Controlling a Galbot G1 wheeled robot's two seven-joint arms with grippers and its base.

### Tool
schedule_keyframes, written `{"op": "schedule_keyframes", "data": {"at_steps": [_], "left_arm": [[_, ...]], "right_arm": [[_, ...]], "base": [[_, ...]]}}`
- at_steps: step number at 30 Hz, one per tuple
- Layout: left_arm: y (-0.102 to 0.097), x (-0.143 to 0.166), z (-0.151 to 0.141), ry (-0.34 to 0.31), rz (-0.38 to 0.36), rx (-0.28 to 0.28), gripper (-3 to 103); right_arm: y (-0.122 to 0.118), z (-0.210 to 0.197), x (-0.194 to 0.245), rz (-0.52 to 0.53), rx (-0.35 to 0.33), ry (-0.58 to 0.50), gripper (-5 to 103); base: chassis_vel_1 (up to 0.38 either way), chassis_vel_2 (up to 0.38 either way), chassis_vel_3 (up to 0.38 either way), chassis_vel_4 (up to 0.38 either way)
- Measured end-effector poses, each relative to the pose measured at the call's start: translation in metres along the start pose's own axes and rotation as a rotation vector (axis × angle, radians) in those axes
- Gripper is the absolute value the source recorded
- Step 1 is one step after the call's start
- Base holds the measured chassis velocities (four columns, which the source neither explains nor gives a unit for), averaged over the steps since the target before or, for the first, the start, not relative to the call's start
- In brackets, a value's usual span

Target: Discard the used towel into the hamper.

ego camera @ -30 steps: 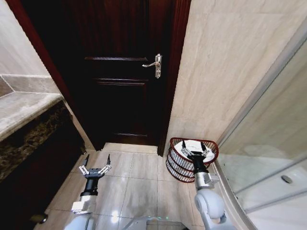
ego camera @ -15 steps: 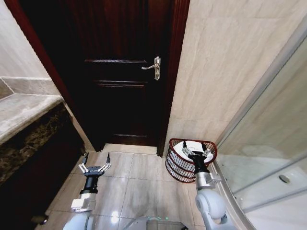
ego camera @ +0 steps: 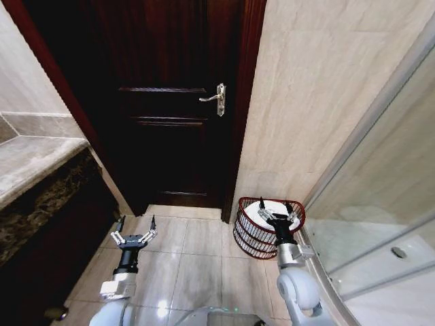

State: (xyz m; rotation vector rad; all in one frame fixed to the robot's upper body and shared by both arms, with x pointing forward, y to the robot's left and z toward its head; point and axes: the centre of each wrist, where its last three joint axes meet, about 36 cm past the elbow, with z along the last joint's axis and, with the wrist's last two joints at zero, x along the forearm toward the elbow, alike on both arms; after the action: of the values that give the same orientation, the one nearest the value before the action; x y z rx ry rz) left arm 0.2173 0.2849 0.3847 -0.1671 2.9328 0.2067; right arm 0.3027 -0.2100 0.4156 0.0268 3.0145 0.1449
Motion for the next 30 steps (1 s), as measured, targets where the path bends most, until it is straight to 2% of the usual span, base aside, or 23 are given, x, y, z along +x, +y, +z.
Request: {"op": "schedule_keyframes", "data": {"at_steps": [8, 10, 11, 12, 14, 17, 24, 28, 30], "left_arm": [[0.000, -0.001, -0.014, 0.018, 0.019, 0.005, 100], [-0.001, 0.001, -0.022, 0.051, 0.035, 0.026, 100], [-0.002, 0.001, -0.028, 0.070, 0.040, 0.055, 100], [-0.002, 0.001, -0.028, 0.070, 0.040, 0.055, 100], [-0.004, -0.001, -0.035, 0.088, 0.040, 0.096, 100], [-0.005, -0.003, -0.037, 0.095, 0.054, 0.111, 100], [-0.004, -0.011, -0.034, 0.079, 0.081, 0.087, 100], [-0.010, -0.019, -0.034, 0.073, 0.029, 0.066, 100], [-0.016, -0.021, -0.036, 0.085, -0.030, 0.028, 100]], "right_arm": [[-0.009, -0.005, -0.001, 0.016, 0.031, -0.018, 100], [-0.015, -0.006, -0.001, 0.022, 0.046, -0.022, 100], [-0.019, -0.006, 0.000, 0.027, 0.057, -0.026, 100], [-0.019, -0.006, 0.000, 0.027, 0.057, -0.026, 100], [-0.028, -0.006, 0.004, 0.043, 0.081, -0.030, 100], [-0.037, -0.007, 0.013, 0.045, 0.099, -0.026, 100], [-0.047, -0.015, 0.037, 0.056, 0.105, -0.015, 100], [-0.047, -0.020, 0.045, 0.056, 0.106, -0.017, 100], [-0.043, -0.023, 0.046, 0.054, 0.104, -0.025, 100]], "base": [[0.000, 0.000, 0.000, 0.000], [0.000, 0.000, 0.000, 0.000], [0.000, 0.000, 0.000, 0.000], [0.000, 0.000, 0.000, 0.000], [0.000, 0.000, 0.000, 0.000], [0.000, 0.000, 0.000, 0.000], [0.000, 0.000, 0.000, 0.000], [0.000, 0.000, 0.000, 0.000], [0.000, 0.000, 0.000, 0.000]]}}
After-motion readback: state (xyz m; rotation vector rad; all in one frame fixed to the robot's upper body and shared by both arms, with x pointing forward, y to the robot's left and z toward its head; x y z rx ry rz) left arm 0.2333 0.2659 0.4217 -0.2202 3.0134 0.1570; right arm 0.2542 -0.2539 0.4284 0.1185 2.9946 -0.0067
